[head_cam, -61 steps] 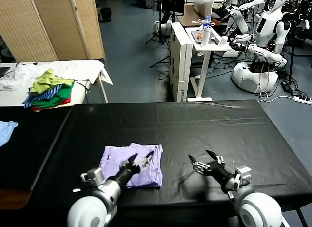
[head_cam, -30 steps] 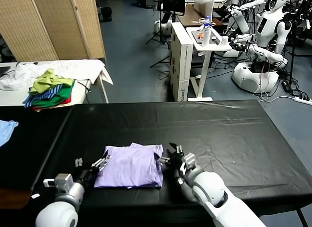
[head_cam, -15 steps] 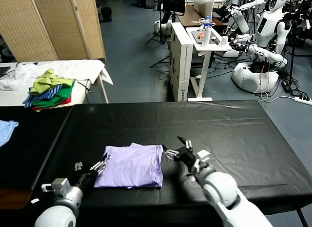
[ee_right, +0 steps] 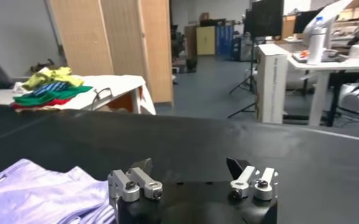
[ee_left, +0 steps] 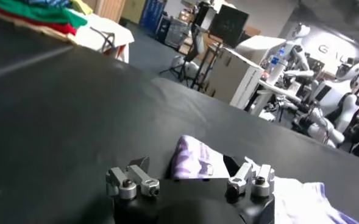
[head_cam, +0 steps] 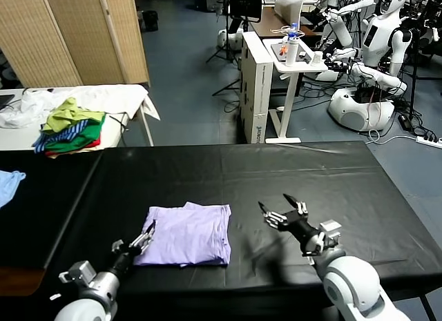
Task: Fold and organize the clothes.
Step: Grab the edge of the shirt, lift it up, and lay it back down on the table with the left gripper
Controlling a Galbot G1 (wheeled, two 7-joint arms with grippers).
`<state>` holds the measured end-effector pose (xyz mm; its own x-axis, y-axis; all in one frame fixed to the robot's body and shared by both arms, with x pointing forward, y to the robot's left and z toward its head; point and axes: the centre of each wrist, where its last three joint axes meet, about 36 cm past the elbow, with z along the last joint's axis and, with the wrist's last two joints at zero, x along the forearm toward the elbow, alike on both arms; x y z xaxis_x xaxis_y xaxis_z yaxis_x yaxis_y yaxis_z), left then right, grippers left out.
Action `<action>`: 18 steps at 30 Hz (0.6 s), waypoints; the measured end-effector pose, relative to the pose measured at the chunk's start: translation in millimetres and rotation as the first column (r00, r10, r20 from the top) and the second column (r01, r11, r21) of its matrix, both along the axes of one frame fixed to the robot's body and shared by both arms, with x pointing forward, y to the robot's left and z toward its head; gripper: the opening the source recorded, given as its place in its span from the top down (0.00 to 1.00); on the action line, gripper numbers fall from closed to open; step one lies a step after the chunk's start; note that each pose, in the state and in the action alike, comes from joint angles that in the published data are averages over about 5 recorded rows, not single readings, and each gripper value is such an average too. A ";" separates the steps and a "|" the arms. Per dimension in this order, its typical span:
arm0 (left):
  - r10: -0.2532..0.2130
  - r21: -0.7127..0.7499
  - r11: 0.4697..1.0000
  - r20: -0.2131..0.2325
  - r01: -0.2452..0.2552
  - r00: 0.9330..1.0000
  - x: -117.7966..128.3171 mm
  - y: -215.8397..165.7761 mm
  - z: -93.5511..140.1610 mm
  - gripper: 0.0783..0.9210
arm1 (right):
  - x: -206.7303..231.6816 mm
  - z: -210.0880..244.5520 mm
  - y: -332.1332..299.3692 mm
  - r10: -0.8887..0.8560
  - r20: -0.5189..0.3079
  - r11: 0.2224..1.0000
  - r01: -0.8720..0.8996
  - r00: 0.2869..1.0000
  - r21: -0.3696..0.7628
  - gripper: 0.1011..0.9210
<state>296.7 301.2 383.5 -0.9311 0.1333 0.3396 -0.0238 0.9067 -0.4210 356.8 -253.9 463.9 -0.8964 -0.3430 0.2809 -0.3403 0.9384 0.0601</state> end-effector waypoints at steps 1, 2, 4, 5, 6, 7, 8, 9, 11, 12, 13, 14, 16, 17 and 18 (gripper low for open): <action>0.002 -0.008 1.000 -0.003 -0.002 1.000 -0.2 -0.1 -1.8 0.02 | -0.6 0.3 -0.6 -0.002 0.000 1.000 0.002 1.000 -0.001 0.02; 0.004 -0.016 1.000 -0.007 -0.004 1.000 -0.3 0.1 -3.6 0.02 | -1.2 0.5 -1.1 -0.003 0.000 1.000 0.003 1.000 -0.002 0.02; 0.009 -0.033 0.999 -0.013 -0.010 1.000 -0.4 0.8 -6.8 0.02 | -1.9 0.8 -1.5 -0.004 0.000 1.000 0.004 1.000 -0.002 0.02; 0.012 -0.042 0.999 -0.015 -0.013 1.000 -0.5 1.2 -8.1 0.03 | -2.2 0.9 -1.5 -0.004 0.000 1.000 0.004 1.000 -0.003 0.02; 0.014 -0.048 0.999 -0.017 -0.015 1.000 -0.6 1.5 -9.1 0.03 | -2.3 0.9 -1.5 -0.004 0.000 1.000 0.004 1.000 -0.003 0.02; 0.015 -0.054 0.998 -0.018 -0.016 1.000 -0.7 1.8 -9.8 0.06 | -2.4 0.9 -1.4 -0.004 0.000 1.000 0.004 1.000 -0.003 0.02; 0.016 -0.058 0.998 -0.019 -0.017 1.000 -0.9 1.9 -10.3 0.11 | -2.5 0.9 -1.3 -0.004 0.000 1.000 0.004 1.000 -0.003 0.02; 0.017 -0.061 0.998 -0.019 -0.018 1.000 -1.0 2.0 -10.7 0.16 | -2.4 0.9 -1.2 -0.004 0.000 1.000 0.004 1.000 -0.003 0.02; 0.017 -0.065 0.998 -0.021 -0.018 1.000 -1.3 1.9 -11.1 0.31 | -2.3 1.0 -0.9 -0.004 0.001 1.000 0.004 1.000 -0.003 0.02; 0.017 -0.067 0.998 -0.021 -0.018 1.000 -1.4 1.8 -11.2 0.37 | -2.2 1.1 -0.8 -0.004 0.001 1.000 0.004 1.000 -0.002 0.02; 0.017 -0.069 0.997 -0.022 -0.018 1.000 -1.5 1.7 -11.3 0.44 | -2.1 1.2 -0.8 -0.004 0.002 1.000 0.004 1.000 -0.002 0.02; 0.017 -0.071 0.997 -0.023 -0.018 1.000 -1.6 1.6 -11.4 0.53 | -2.0 1.3 -0.8 -0.004 0.002 1.000 0.004 1.000 -0.002 0.02; 0.017 -0.078 0.997 -0.026 -0.019 1.000 -1.7 1.1 -11.6 0.67 | -1.9 1.5 -0.9 -0.005 0.003 1.000 0.005 1.000 -0.002 0.02; 0.018 -0.083 0.996 -0.028 -0.020 0.999 -1.6 0.9 -11.5 0.73 | -1.9 1.5 -1.0 -0.006 0.003 1.000 0.006 1.000 -0.003 0.02; 0.019 -0.088 0.996 -0.028 -0.022 0.999 -1.5 0.6 -11.2 0.79 | -2.1 1.4 -1.1 -0.007 0.003 1.000 0.007 1.000 -0.003 0.02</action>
<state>295.2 301.7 372.3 -0.9245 0.1447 0.3527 -0.0546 0.8654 -0.4982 354.7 -255.0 465.3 -0.8995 -0.3361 0.2790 -0.3341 0.9409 0.0564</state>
